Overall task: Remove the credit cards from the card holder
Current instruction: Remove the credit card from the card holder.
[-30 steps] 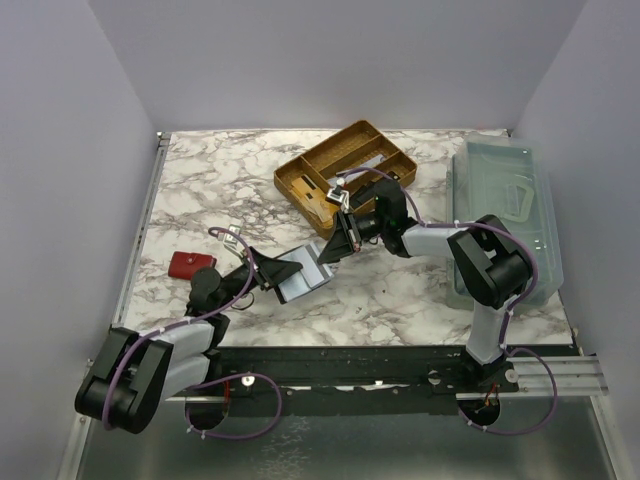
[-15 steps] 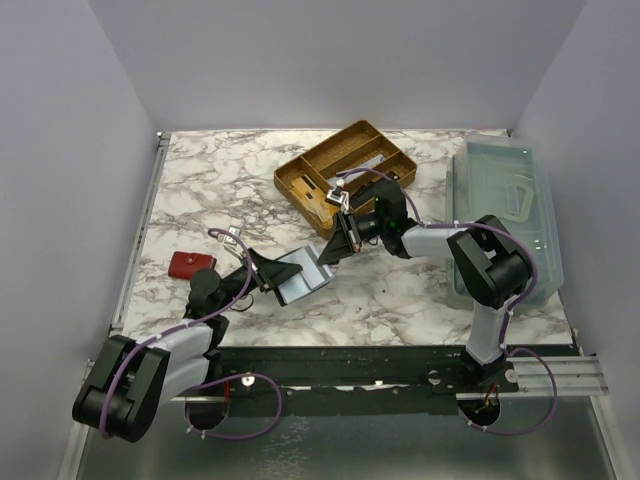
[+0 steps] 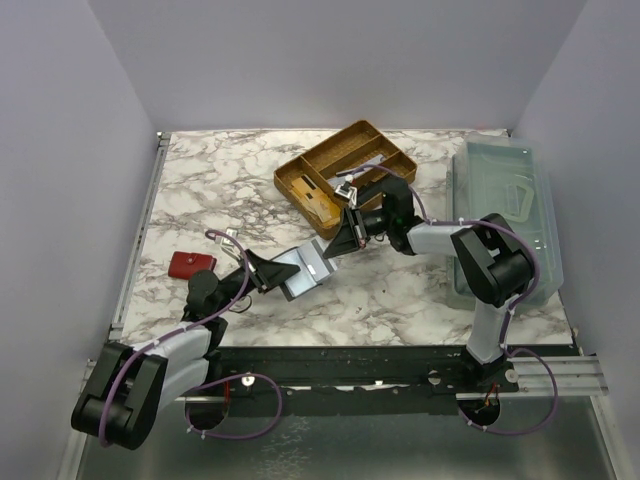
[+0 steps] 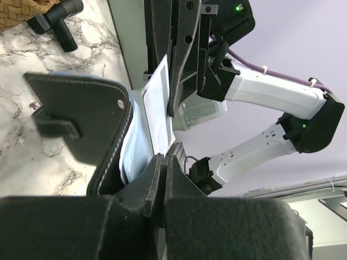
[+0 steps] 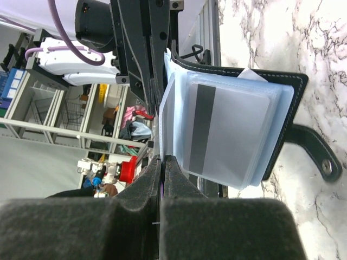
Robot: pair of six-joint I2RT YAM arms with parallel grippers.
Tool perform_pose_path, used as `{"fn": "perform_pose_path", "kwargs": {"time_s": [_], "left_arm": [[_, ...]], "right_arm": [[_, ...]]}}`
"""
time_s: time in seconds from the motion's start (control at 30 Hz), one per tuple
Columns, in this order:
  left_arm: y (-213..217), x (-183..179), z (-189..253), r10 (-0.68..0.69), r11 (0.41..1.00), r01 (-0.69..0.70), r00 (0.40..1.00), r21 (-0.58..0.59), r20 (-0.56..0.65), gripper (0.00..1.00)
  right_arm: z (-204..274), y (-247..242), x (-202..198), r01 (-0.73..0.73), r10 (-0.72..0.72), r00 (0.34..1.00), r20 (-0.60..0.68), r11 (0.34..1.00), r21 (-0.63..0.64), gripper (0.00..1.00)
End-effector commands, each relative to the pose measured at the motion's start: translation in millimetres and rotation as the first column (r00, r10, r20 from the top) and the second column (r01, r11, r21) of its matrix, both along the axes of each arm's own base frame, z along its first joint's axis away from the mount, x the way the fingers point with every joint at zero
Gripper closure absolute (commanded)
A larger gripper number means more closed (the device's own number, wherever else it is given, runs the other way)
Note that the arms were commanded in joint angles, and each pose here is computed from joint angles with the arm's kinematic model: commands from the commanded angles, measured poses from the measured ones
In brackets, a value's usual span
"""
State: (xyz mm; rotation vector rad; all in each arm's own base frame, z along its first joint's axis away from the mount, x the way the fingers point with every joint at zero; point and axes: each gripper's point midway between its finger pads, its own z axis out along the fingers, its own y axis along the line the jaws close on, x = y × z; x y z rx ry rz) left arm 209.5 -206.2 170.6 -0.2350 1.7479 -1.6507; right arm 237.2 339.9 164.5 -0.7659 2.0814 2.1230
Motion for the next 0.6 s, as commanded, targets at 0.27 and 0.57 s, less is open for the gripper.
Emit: {"fn": "perform_pose_path", "kwargs": {"time_s": [0.27, 0.57], "left_arm": [[-2, 4, 7, -0.012, 1.000, 0.012, 1.000, -0.010, 0.003, 0.65], [-9, 10, 5, -0.028, 1.000, 0.027, 0.999, -0.006, -0.020, 0.60]], "right_arm": [[2, -1, -6, -0.027, 0.027, 1.000, 0.007, 1.000, 0.009, 1.00], [-1, 3, -10, -0.043, 0.043, 0.999, 0.003, 0.999, 0.007, 1.00]]}}
